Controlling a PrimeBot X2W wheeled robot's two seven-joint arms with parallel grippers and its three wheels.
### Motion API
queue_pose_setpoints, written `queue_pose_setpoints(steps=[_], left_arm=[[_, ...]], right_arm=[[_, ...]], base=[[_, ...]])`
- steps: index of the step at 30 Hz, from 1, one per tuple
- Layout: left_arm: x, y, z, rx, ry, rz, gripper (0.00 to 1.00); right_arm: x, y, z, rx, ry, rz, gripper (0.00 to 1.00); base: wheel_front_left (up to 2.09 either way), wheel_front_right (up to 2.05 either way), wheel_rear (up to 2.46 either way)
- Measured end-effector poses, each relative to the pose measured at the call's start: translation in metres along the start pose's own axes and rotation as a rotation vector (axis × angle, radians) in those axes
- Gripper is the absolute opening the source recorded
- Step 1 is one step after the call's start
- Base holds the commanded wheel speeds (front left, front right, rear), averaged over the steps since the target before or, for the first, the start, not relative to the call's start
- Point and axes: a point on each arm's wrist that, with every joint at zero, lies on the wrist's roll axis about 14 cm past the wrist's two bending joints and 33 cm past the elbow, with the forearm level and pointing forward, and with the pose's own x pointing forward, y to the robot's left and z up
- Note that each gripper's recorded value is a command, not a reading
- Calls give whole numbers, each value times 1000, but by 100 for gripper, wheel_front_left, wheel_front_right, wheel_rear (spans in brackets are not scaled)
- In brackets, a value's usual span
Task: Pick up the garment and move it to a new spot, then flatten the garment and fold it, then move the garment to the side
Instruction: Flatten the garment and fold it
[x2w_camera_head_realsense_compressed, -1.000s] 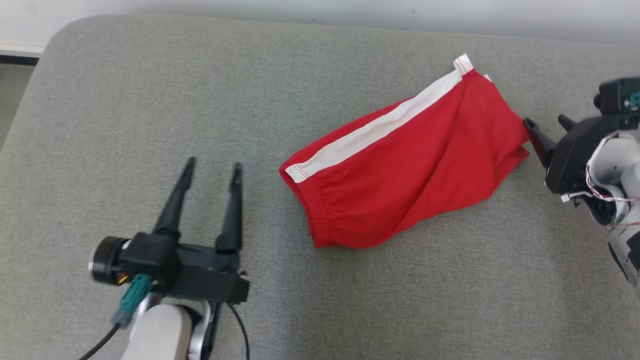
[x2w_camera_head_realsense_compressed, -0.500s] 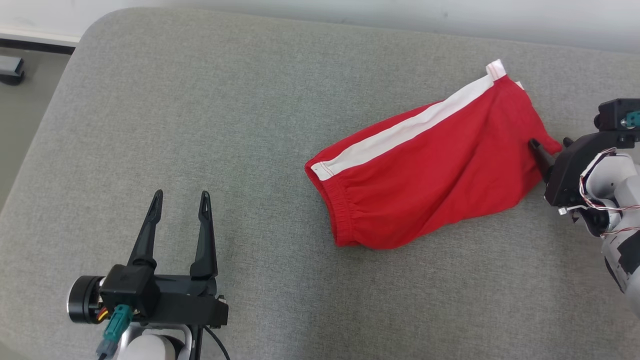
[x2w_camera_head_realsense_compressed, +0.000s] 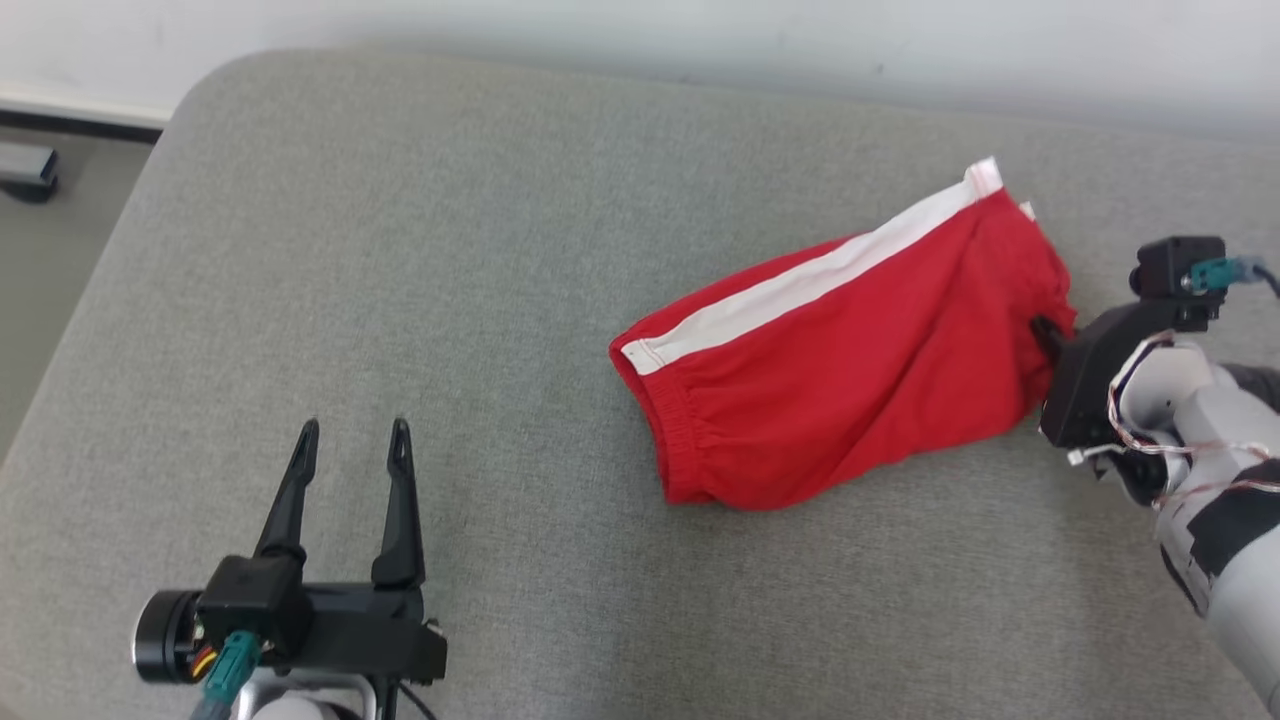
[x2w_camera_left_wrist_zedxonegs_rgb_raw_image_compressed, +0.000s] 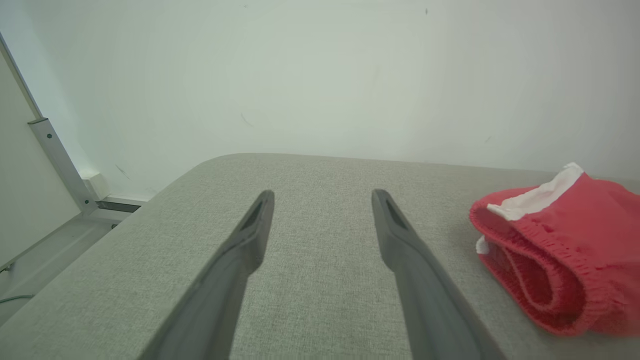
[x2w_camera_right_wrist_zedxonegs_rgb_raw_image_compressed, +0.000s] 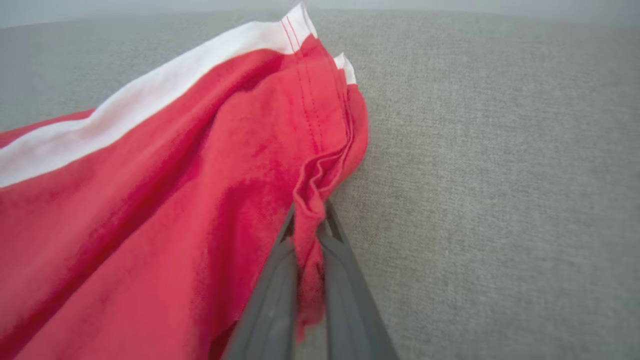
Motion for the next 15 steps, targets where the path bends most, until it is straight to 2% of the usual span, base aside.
queue_pose_setpoints(steps=[8,14,15], left_arm=[[-14,-4,3,-6,-6,-23,100],[-16,-17,9,-12,-24,-67,100],[-16,-17,9,-12,-24,-67,100]], right_arm=[[-48,-11,-8,38,-93,16,0],[-90,-28,-60,149,-67,4,0],[-90,-28,-60,149,-67,4,0]], base=[[0,0,0],[0,0,0],[0,0,0]])
